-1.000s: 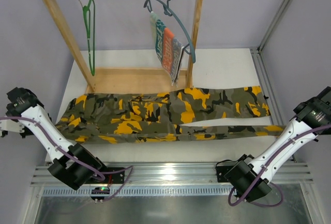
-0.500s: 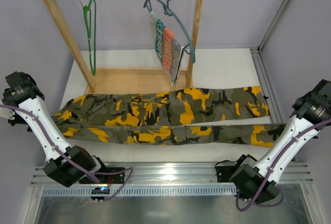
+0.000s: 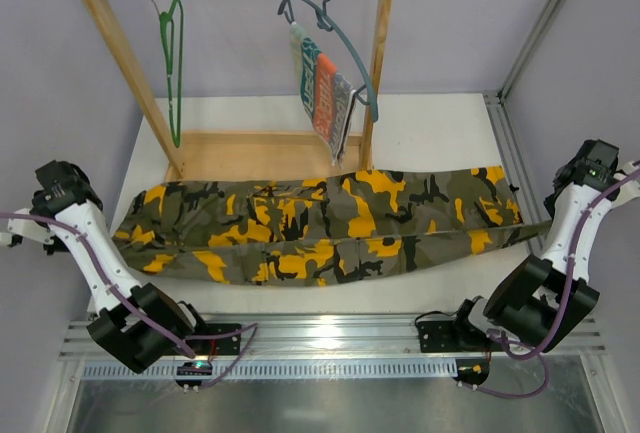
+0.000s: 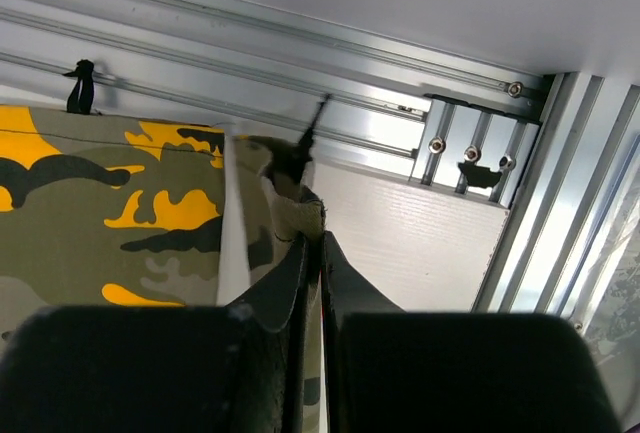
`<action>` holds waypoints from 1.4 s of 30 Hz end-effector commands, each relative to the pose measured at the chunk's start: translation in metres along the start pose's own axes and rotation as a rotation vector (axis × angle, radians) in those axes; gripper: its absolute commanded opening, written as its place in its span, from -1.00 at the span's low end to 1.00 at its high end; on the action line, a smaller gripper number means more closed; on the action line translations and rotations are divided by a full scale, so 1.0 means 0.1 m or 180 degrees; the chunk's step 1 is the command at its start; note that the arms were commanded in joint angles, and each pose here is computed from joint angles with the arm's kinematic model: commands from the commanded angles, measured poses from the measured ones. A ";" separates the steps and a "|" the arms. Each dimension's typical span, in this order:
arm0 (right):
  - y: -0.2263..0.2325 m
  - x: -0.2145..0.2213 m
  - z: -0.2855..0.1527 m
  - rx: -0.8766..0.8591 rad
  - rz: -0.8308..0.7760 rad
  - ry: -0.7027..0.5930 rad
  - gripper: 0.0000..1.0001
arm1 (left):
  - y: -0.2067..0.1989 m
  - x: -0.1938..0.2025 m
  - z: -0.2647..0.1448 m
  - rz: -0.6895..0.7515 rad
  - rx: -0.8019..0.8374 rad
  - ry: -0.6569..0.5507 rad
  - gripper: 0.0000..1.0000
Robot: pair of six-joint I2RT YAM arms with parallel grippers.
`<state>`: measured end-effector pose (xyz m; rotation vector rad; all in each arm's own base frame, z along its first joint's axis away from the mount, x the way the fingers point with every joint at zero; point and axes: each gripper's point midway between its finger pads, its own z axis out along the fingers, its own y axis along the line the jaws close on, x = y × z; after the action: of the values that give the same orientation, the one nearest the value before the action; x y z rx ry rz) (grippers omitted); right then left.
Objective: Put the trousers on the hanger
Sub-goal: Fold the trousers
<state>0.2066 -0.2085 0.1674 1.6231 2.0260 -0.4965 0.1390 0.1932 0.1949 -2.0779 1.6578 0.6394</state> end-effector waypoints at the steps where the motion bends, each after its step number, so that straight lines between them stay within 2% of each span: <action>1: 0.04 -0.45 -0.08 -0.0030 0.0202 -0.0575 -0.93 | -0.29 -0.24 -0.06 -0.0138 0.0459 -0.0264 -0.99; 3: -0.01 -0.50 -0.18 0.0012 0.0212 -0.0627 -0.93 | -0.34 -0.20 -0.08 -0.0068 0.0607 -0.0234 -0.99; 8: -0.28 -0.62 -0.49 0.0161 0.0326 -0.0847 -0.93 | -0.13 -0.14 -0.13 -0.0450 0.0575 -0.0288 -0.99; 13: -0.68 -0.79 -0.91 0.0181 0.0621 -0.1023 -0.93 | 0.09 -0.39 -0.43 -0.0656 0.0542 -0.0564 -0.99; 16: -0.77 -0.75 -1.11 0.0148 0.0663 -0.1067 -0.93 | 0.24 -0.60 -0.64 -0.0674 0.0481 -0.0793 -0.99; 21: -0.96 -0.65 -1.25 0.0202 0.0718 -0.1062 -0.93 | 0.34 -0.61 -0.58 -0.0438 0.0210 -0.0958 -0.99; 23: -1.10 -0.68 -1.29 0.0461 0.0707 -0.1160 -0.92 | 0.36 -0.63 -0.59 -0.0332 0.0137 -0.1090 -0.99; 26: -1.03 -0.70 -1.35 0.0313 0.0708 -0.1238 -0.93 | 0.31 -0.70 -0.67 -0.0293 0.0169 -0.1269 -0.99; 28: -0.76 -0.73 -1.33 -0.0115 0.0652 -0.1190 -0.92 | 0.23 -0.72 -0.67 -0.0214 0.0166 -0.1283 -0.99; 30: -0.43 -0.60 -1.16 -0.0473 0.0412 -0.0892 -0.93 | 0.07 -0.60 -0.58 -0.0064 0.0271 -0.1111 -0.99; 31: -0.27 -0.61 -1.11 -0.0640 0.0338 -0.0886 -0.93 | -0.07 -0.58 -0.54 -0.0064 0.0390 -0.1079 -0.99; 35: -0.22 -0.41 -0.51 -0.0236 0.0097 -0.0666 -0.93 | -0.16 -0.42 -0.27 0.0130 0.0165 -0.0926 -0.99; 39: -0.03 -0.31 -0.26 -0.0248 0.0188 -0.0359 -0.93 | -0.27 -0.43 -0.19 0.0147 0.0113 -0.0921 -0.99; 42: 0.18 -0.32 -0.20 -0.0379 0.0244 -0.0382 -0.93 | -0.40 -0.44 -0.16 0.0134 0.0119 -0.0870 -0.99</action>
<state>0.1965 -0.2008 0.1754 1.6024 2.0536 -0.4564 0.1571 0.2031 0.2091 -1.8745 1.7159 0.8343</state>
